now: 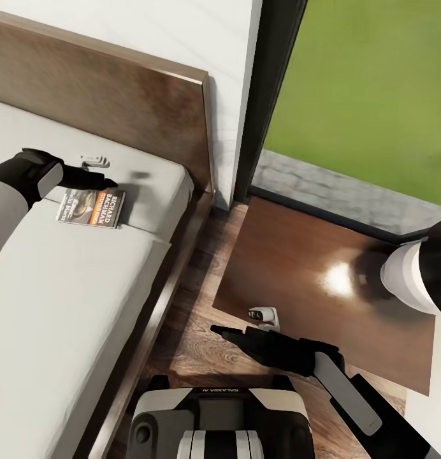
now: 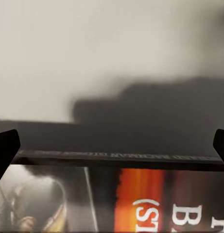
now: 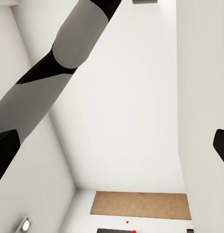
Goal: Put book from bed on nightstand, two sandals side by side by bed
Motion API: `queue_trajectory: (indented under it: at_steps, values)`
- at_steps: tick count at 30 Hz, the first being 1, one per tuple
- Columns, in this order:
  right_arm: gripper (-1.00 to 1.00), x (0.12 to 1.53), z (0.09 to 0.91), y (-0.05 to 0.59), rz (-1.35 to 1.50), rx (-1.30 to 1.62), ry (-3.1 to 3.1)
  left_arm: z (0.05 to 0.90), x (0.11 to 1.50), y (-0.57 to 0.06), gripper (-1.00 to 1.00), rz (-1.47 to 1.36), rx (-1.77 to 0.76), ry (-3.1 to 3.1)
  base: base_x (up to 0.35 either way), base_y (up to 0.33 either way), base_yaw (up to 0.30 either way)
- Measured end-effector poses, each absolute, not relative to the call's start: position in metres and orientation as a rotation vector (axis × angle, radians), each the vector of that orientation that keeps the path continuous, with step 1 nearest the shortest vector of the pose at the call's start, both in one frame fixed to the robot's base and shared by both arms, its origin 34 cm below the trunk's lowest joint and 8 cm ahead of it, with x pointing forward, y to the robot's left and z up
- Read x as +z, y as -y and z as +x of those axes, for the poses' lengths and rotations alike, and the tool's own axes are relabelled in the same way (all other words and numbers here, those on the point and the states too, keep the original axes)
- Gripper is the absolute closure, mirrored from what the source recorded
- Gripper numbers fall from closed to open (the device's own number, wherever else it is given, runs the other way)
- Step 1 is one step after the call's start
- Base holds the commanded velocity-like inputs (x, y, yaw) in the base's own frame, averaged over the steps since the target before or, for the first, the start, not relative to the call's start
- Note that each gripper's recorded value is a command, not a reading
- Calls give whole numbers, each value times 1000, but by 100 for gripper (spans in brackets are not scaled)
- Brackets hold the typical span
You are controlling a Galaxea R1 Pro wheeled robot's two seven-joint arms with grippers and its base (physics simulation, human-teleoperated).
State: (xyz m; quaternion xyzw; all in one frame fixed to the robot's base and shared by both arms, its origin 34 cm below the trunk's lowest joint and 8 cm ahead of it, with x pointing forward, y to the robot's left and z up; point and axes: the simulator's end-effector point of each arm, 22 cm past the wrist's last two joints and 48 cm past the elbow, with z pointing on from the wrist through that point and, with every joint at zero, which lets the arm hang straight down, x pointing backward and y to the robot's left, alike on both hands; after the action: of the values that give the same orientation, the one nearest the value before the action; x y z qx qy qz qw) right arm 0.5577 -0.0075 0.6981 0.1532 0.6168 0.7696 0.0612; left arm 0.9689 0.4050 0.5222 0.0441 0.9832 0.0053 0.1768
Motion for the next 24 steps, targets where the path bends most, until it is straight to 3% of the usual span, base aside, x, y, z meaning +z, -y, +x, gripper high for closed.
queue_trajectory:
  at_steps: [24]
  values:
    - [-100,698,557,7,463,2328,-1866,963,518,-408,-100,115,21,-2799,0,0,0]
